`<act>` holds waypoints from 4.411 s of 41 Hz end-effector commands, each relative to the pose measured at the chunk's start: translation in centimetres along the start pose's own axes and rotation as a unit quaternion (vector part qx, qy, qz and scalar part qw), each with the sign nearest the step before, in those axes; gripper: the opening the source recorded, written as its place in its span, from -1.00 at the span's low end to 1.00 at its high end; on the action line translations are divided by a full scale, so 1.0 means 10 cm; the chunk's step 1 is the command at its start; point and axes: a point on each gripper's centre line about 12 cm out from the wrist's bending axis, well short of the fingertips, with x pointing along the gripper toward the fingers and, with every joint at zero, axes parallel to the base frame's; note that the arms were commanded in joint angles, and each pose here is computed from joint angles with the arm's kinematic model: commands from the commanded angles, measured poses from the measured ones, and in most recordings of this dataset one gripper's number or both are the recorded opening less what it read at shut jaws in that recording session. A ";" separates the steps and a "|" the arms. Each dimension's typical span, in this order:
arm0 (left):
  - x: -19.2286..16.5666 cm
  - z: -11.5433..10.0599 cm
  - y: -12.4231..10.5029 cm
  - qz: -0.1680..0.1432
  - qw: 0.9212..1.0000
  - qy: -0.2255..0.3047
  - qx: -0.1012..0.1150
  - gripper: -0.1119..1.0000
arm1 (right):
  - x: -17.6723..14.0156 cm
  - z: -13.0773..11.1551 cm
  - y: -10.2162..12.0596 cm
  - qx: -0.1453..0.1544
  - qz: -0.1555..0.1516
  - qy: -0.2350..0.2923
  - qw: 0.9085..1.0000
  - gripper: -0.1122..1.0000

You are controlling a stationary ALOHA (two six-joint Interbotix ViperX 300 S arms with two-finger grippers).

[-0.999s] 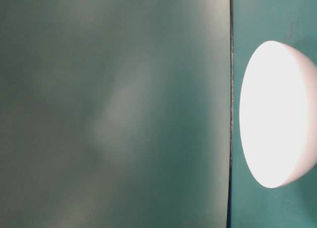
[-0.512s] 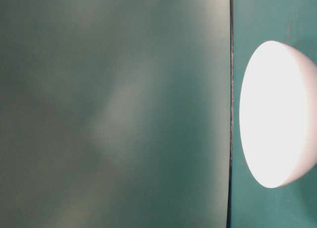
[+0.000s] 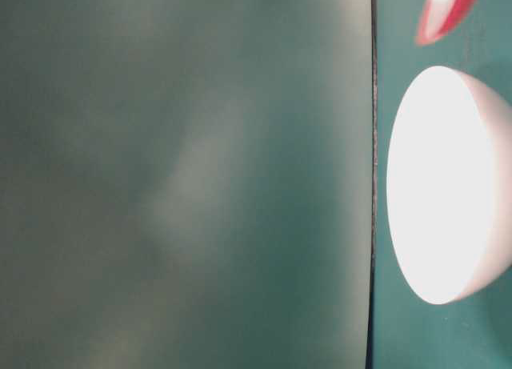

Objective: Grip the spoon and scoop the red block from the bowl with right arm.
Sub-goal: 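Carry the spoon with the right gripper over the white bowl, then lower the spoon bowl into the white bowl beside the red cube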

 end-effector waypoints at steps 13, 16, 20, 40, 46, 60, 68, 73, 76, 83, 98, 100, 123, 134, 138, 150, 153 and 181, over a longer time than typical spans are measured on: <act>0.02 0.07 -0.01 -0.002 1.000 -0.010 0.009 -0.79 | 0.03 0.74 -0.23 -0.002 -0.005 -0.025 1.000 -0.34; 0.02 0.07 -0.01 -0.001 1.000 -0.010 0.011 -0.79 | 0.03 0.90 -0.29 -0.008 -0.011 -0.037 0.999 -0.34; 0.02 0.08 -0.01 -0.001 1.000 -0.011 0.012 -0.79 | 0.04 1.10 -0.37 -0.017 -0.019 -0.049 0.999 -0.34; 0.02 0.08 -0.01 -0.001 1.000 -0.012 0.013 -0.79 | 0.25 1.97 -0.72 -0.010 -0.044 -0.056 0.997 -0.34; 0.02 0.08 -0.01 -0.001 1.000 -0.012 0.013 -0.79 | 0.31 2.16 -0.80 -0.014 -0.046 -0.058 0.997 -0.34; 0.02 0.08 -0.01 -0.001 1.000 -0.011 0.013 -0.79 | 0.45 2.47 -0.94 -0.005 -0.064 -0.069 0.996 -0.34; 0.02 0.08 -0.01 -0.001 1.000 -0.012 0.013 -0.79 | 0.66 2.44 -0.95 0.037 -0.032 -0.023 0.999 -0.34; 0.02 0.08 -0.01 -0.002 1.000 -0.012 0.013 -0.79 | 0.80 2.39 -0.96 0.095 -0.024 0.000 0.995 -0.34; 0.02 0.08 -0.01 -0.001 1.000 -0.012 0.013 -0.79 | 0.86 2.38 -0.98 0.132 -0.024 0.006 0.991 -0.34; 0.02 0.07 -0.01 -0.001 1.000 -0.010 0.013 -0.79 | 0.97 2.31 -0.95 0.186 -0.005 0.041 0.982 -0.34; 0.02 0.07 -0.01 -0.001 1.000 -0.009 0.013 -0.79 | 1.14 2.17 -0.82 0.275 0.042 0.129 0.952 -0.34; 0.02 0.07 -0.01 -0.001 1.000 -0.009 0.013 -0.79 | 1.16 2.15 -0.82 0.285 0.041 0.136 0.948 -0.34; 0.02 0.06 -0.01 -0.001 1.000 -0.008 0.013 -0.79 | 1.13 1.91 -0.79 0.346 0.011 0.247 0.905 -0.34; 0.02 0.06 -0.01 -0.001 1.000 -0.007 0.013 -0.79 | 1.13 1.72 -0.82 0.294 -0.014 0.350 0.889 -0.34; 0.02 0.06 -0.01 -0.001 1.000 -0.007 0.013 -0.79 | 1.20 1.69 -0.83 0.268 -0.025 0.378 0.886 -0.34; 0.02 0.06 -0.01 -0.002 1.000 -0.007 0.013 -0.79 | 1.42 1.65 -0.72 0.182 -0.027 0.422 0.888 -0.34; 0.02 0.06 -0.01 -0.001 1.000 -0.007 0.013 -0.79 | 1.46 1.65 -0.71 0.168 -0.029 0.430 0.887 -0.34; 0.02 0.06 -0.01 -0.001 1.000 -0.008 0.013 -0.79 | 1.68 1.52 -0.77 0.107 -0.045 0.474 0.873 -0.34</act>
